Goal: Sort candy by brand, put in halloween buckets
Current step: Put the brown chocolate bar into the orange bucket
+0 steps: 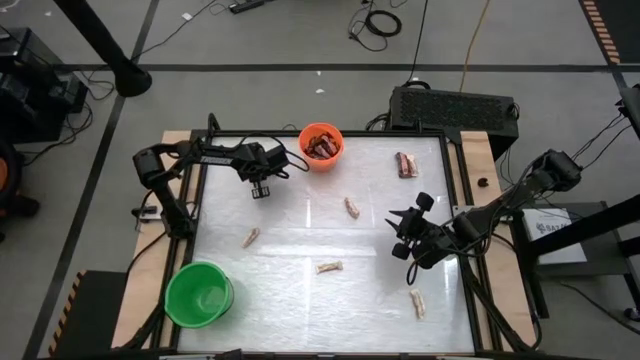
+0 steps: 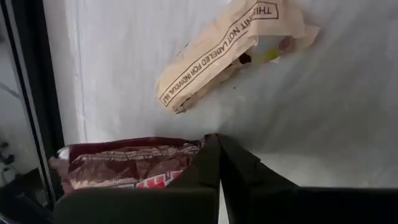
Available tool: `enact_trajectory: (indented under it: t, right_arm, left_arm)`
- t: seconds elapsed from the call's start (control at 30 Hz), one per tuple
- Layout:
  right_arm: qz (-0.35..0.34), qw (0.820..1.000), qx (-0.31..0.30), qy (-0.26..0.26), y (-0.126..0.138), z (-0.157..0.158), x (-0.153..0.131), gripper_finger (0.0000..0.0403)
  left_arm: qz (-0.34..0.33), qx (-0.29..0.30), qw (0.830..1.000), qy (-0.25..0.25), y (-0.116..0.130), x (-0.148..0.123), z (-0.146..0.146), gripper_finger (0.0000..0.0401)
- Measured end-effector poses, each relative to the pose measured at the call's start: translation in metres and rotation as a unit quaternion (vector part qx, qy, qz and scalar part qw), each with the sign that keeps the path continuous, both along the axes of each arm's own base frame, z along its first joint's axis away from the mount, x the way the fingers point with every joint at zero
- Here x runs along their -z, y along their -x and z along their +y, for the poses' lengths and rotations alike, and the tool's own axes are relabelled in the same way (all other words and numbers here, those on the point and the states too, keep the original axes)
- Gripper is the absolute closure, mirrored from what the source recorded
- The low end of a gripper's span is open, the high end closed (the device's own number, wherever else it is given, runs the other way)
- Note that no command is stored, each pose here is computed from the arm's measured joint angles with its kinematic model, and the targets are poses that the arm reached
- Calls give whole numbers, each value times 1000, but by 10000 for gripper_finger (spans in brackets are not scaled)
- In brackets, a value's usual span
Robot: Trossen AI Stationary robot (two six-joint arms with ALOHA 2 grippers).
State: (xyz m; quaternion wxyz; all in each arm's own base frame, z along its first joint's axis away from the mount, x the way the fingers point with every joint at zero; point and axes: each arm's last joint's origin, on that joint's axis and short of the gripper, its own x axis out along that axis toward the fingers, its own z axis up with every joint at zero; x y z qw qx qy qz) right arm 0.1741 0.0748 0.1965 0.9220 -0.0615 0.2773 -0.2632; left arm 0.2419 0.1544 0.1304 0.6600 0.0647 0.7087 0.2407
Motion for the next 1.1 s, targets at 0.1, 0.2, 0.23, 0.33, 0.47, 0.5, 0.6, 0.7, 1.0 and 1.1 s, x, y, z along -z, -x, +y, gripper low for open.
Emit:
enact_trajectory:
  t: [0.1,0.2,0.23,0.33,0.47,0.5,0.6,0.7,1.0,1.1]
  right_arm:
    - [3,1000,-2,4,0,0,0,298]
    - [5,1000,-5,7,0,0,0,298]
    - [5,1000,-6,8,0,0,0,298]
    - [4,1000,-7,8,0,0,0,298]
    - [4,1000,-8,7,0,0,0,298]
    - [5,1000,-9,5,-1,0,0,298]
    - [7,1000,-16,-2,-1,1,0,298]
    - [6,1000,-16,-2,-1,1,0,298]
    - [4,1000,-16,-3,-1,1,-1,298]
    - [4,1000,-16,-3,-1,1,-1,298]
  left_arm:
    - [-5,7,1000,-3,-1,-5,-4,397]
    - [-25,20,999,-14,-7,-17,-9,398]
    - [-33,24,999,-17,-9,-23,-11,398]
    - [-68,37,997,-32,-13,-41,-17,399]
    - [-120,45,991,-46,-11,-68,-26,400]
    - [-135,42,989,-48,-10,-74,-27,400]
    - [-179,34,982,-53,-3,-92,-32,400]
    - [-224,21,973,-51,3,-107,-36,400]
    - [-180,91,979,10,6,-87,-46,357]
    - [-140,136,981,20,3,-74,-49,314]
